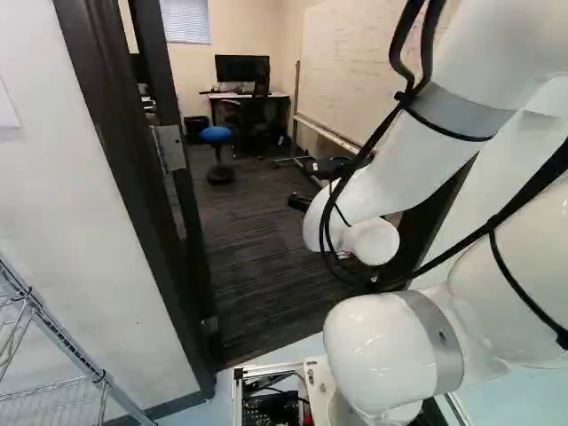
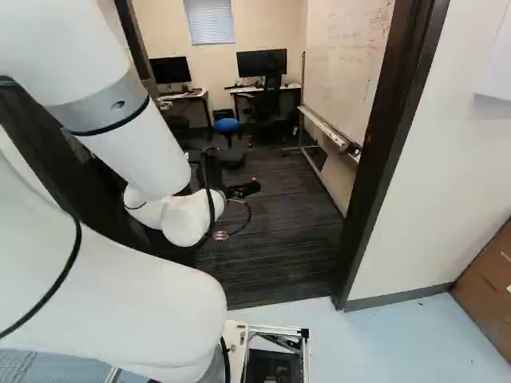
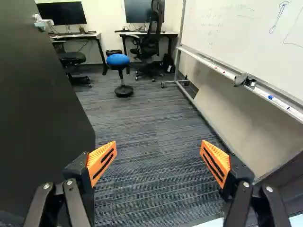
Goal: Open the door and move inside
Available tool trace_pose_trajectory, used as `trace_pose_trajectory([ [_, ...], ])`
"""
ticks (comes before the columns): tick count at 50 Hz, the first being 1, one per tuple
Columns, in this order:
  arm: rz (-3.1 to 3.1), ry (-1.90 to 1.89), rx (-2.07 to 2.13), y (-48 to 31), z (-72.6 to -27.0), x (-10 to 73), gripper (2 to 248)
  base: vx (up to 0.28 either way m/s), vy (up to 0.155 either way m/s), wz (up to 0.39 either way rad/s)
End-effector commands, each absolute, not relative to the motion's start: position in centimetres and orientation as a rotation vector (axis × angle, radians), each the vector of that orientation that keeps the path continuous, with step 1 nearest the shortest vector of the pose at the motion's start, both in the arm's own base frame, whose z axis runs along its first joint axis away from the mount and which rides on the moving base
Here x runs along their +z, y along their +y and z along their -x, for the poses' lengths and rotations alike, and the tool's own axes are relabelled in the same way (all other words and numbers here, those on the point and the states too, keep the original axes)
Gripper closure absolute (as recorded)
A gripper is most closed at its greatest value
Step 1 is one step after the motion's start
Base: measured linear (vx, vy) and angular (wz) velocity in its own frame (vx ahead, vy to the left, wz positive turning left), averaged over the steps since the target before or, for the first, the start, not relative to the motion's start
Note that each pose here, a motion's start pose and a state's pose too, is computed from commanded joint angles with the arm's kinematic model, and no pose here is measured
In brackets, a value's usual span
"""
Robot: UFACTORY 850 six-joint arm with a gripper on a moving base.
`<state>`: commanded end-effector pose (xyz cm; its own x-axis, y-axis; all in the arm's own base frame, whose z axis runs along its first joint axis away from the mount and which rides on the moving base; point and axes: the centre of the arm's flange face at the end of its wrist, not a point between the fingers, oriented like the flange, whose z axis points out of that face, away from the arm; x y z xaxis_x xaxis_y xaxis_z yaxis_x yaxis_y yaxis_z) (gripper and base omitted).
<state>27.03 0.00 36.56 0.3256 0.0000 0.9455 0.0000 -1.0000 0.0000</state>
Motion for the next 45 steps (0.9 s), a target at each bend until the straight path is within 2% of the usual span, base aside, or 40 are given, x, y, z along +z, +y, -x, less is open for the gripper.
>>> trace_pose_trajectory([
  [22, -2.558, 0.0, 1.824, 0.0, -27.03, 36.56, 3, 0.035, -0.005, -0.001],
  [45, -2.558, 0.0, 1.824, 0.0, -27.03, 36.56, 3, 0.101, -0.049, 0.001],
])
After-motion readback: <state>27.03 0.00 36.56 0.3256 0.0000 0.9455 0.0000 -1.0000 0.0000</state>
